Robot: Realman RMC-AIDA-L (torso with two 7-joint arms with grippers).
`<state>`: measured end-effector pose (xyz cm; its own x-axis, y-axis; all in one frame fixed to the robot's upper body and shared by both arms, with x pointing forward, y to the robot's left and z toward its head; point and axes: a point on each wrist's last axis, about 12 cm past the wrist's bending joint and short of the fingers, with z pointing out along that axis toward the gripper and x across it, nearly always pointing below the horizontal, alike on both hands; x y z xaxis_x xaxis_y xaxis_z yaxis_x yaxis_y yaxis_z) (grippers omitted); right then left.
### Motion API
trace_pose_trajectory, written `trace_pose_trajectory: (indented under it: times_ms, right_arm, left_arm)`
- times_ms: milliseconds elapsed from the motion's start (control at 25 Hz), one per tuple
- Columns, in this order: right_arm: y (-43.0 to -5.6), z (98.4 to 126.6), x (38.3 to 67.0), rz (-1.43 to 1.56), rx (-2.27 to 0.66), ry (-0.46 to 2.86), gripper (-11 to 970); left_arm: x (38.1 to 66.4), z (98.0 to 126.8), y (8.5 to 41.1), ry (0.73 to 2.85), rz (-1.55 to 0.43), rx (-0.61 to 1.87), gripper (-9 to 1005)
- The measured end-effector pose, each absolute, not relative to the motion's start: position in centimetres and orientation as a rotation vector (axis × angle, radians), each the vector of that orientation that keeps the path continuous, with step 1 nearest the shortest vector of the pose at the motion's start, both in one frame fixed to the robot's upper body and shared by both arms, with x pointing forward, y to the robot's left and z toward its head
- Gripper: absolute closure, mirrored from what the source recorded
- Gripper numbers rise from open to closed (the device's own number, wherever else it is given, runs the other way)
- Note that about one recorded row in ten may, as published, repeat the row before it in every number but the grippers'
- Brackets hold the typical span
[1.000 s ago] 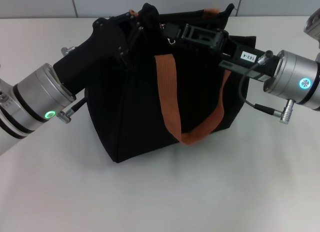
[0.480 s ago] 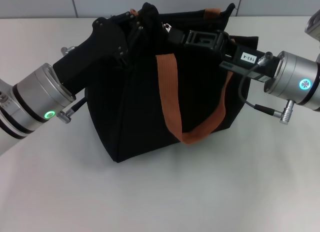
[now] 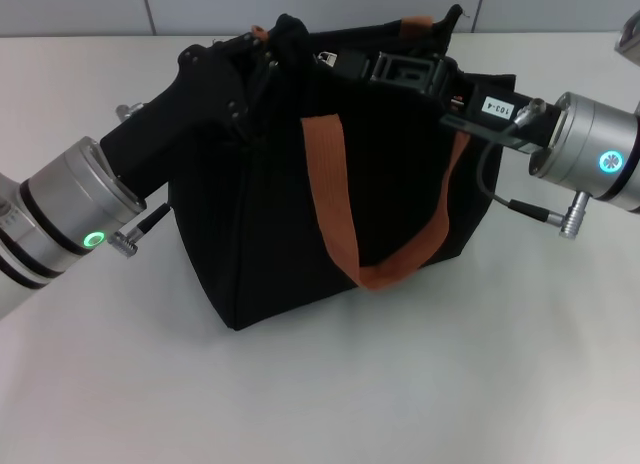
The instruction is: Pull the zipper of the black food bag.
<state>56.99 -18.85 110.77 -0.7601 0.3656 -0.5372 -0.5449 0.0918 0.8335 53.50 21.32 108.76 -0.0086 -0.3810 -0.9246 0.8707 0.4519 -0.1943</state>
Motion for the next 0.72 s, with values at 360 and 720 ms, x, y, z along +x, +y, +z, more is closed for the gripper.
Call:
trace_pose_trajectory:
  times_ms: [360,720]
  right_arm:
    - [-18.8,110.5,57.2,1.709,-0.201,1.758,961]
    - [-18.7,110.2,57.4,1.669,-0.209,1.794,961]
  left_arm:
    - [52.7,108.3,22.1,1.200,-1.054,0.483,971]
    - [52.4,108.3,22.2,1.195,-1.061,0.482,970]
